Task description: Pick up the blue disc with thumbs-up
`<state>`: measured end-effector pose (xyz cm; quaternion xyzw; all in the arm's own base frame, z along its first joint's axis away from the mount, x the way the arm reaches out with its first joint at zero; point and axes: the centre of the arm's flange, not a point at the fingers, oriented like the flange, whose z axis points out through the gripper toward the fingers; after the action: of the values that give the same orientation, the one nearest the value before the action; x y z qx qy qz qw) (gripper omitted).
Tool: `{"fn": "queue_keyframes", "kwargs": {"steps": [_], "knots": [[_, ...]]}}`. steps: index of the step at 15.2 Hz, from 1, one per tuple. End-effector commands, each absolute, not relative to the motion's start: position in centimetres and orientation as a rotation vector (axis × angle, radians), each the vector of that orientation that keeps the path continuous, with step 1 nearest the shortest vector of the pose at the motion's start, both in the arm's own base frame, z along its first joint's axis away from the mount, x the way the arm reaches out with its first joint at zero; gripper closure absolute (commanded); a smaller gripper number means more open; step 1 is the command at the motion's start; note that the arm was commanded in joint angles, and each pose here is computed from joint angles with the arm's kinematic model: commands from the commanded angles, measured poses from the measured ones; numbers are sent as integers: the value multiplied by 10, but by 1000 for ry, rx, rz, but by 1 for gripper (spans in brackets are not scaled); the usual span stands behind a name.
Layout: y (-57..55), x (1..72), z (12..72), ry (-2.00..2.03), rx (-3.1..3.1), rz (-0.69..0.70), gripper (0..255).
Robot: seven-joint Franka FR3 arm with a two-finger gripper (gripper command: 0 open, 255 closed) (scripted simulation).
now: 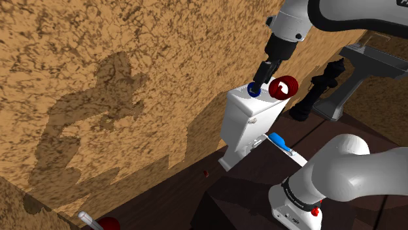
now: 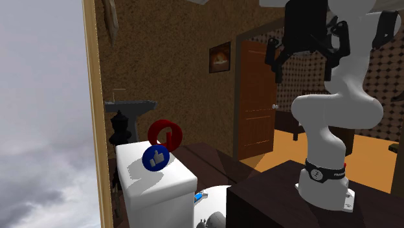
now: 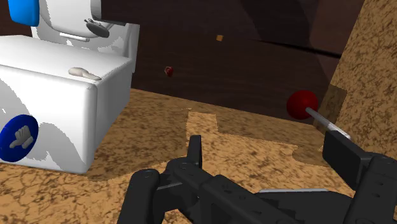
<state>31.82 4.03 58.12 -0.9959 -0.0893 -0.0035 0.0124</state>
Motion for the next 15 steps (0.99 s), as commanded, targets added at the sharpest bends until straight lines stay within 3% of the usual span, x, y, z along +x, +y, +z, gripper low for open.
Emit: {"fn": "queue_keyframes", "kwargs": {"steps": [1, 15], "knots": [[40, 318, 581, -278, -3104, -11, 0], [-101, 417, 505, -106, -3104, 45, 0]]}}
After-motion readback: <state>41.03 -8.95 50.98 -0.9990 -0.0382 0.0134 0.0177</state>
